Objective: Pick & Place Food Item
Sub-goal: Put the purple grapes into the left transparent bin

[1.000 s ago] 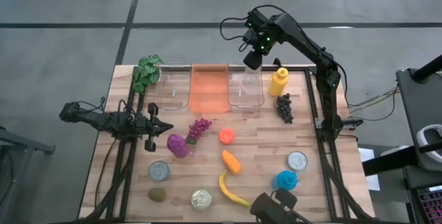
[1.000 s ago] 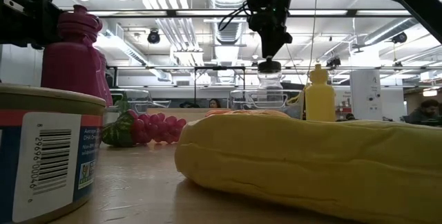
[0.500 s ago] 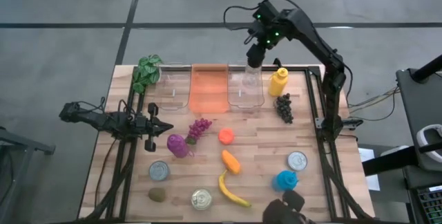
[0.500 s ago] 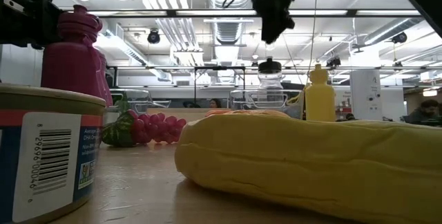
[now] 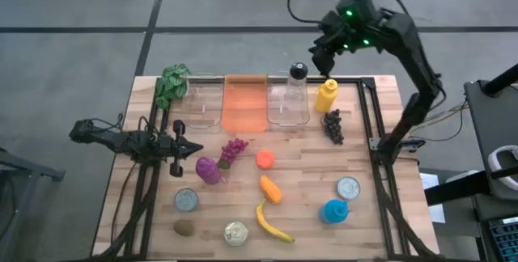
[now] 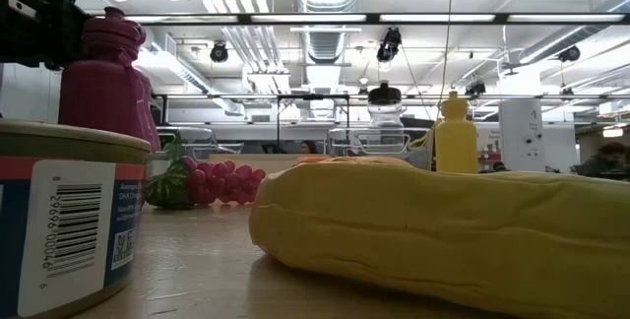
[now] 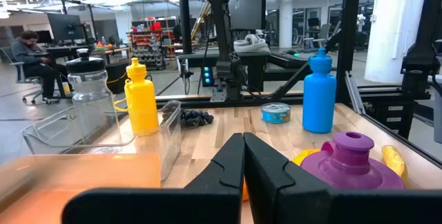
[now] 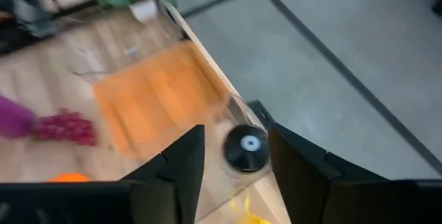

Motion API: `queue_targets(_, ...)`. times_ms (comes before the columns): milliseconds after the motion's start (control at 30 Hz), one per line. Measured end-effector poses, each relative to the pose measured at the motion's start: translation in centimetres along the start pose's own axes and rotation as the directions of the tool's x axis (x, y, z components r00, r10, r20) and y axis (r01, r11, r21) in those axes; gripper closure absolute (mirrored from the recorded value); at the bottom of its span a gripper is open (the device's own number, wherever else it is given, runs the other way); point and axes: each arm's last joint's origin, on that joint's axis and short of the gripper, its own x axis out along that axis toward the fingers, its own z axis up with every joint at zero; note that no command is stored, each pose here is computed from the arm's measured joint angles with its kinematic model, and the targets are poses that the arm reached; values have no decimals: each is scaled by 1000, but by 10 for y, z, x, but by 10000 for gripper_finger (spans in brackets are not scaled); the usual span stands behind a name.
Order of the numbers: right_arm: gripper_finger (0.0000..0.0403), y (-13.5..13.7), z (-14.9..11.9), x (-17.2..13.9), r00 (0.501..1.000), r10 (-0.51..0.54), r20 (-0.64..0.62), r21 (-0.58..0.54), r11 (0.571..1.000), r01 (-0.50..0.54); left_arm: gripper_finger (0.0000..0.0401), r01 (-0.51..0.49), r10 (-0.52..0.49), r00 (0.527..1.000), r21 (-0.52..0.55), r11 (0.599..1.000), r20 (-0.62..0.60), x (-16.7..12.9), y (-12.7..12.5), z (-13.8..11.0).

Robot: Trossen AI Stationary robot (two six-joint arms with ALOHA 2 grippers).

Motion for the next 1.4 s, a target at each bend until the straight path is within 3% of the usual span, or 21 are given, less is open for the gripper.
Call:
queue_targets(333,308,39,-8,-52,982,132,135,-80,989,-122,391,-3,3,1000,0,1000,0,0,0,0)
queue_targets(767,346,57,-9,-58,968,201,150,-131,975,-182,391,-10,10,999,-14,1000,32,0,1,3)
queue_targets(900,358,59,-10,-59,966,209,151,-137,972,-189,391,-14,19,993,-39,999,112,-2,2,17)
queue_targets(1100,371,59,-10,-60,966,209,152,-143,972,-188,391,-16,29,980,-68,998,196,-13,10,62)
queue_targets(1400,376,70,-14,-67,954,259,153,-206,952,-226,391,-6,6,1000,-2,1000,12,-14,15,127)
